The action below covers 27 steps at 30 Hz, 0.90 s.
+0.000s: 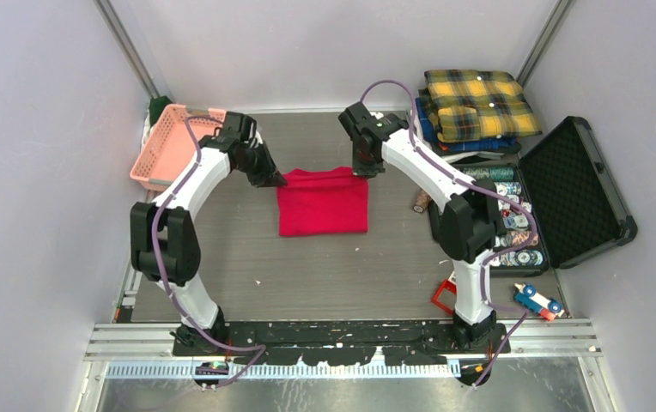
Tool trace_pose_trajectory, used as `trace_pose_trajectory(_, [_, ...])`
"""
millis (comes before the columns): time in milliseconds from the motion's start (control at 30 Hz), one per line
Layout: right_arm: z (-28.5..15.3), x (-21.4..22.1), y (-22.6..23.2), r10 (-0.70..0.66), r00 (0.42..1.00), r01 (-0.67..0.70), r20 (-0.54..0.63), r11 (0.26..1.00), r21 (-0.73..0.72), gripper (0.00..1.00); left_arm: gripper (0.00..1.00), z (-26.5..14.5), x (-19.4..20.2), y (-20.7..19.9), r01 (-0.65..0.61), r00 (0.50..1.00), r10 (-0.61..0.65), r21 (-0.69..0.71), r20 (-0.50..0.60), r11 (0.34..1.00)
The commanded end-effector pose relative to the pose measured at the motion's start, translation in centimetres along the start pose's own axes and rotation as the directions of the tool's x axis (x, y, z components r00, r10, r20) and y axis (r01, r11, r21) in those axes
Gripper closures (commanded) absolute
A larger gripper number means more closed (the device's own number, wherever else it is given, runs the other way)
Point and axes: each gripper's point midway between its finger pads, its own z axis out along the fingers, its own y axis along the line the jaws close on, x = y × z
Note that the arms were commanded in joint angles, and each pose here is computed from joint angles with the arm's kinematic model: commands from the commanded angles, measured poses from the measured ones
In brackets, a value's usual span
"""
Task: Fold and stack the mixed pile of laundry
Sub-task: Fold the T-shirt at the center of the board.
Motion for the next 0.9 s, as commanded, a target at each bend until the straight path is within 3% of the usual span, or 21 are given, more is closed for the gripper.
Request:
trace_pose_trajectory(0, [1.6, -1.7, -2.0, -0.038, 0.999, 0.039, -0.019, 0.997, 0.069, 0.99, 1.0, 0.0, -4.0, 1.0, -0.022, 0.996, 0.027, -0.056, 0.085, 0.998])
trace_pose_trajectory(700, [7.9, -5.6, -1.1, 0.012, 1.0, -0.012, -0.027, 1.0, 0.02, 0.99, 1.0, 6.2, -9.2, 3.9, 0.031, 0.997, -0.022, -0.115, 0.077, 0.993])
trace_pose_trajectory(733, [8.2, -5.9, -1.0, 0.015, 1.0, -0.015, -0.022, 1.0, 0.013, 0.97, 1.0, 6.4, -9.5, 4.0, 0.033, 0.996, -0.024, -0.117, 0.082, 0.993])
trace_pose_trajectory(800, [8.9, -6.7, -1.2, 0.032, 0.999, -0.032, -0.006, 0.999, 0.006, 0.83, 0.97, 6.7, -10.3, 4.4, 0.046, 0.996, -0.036, -0.116, 0.083, 0.992])
trace_pose_trajectory(833, [8.9, -7.2, -1.3, 0.042, 0.999, -0.042, 0.001, 0.999, -0.004, 0.72, 0.91, 6.9, -10.6, 4.5, 0.049, 0.996, -0.039, -0.114, 0.083, 0.992])
trace_pose_trajectory(867, [8.8, -7.7, -1.6, 0.056, 0.998, -0.056, 0.009, 0.998, -0.015, 0.62, 0.77, 6.8, -11.1, 4.3, 0.046, 0.996, -0.037, -0.104, 0.087, 0.994])
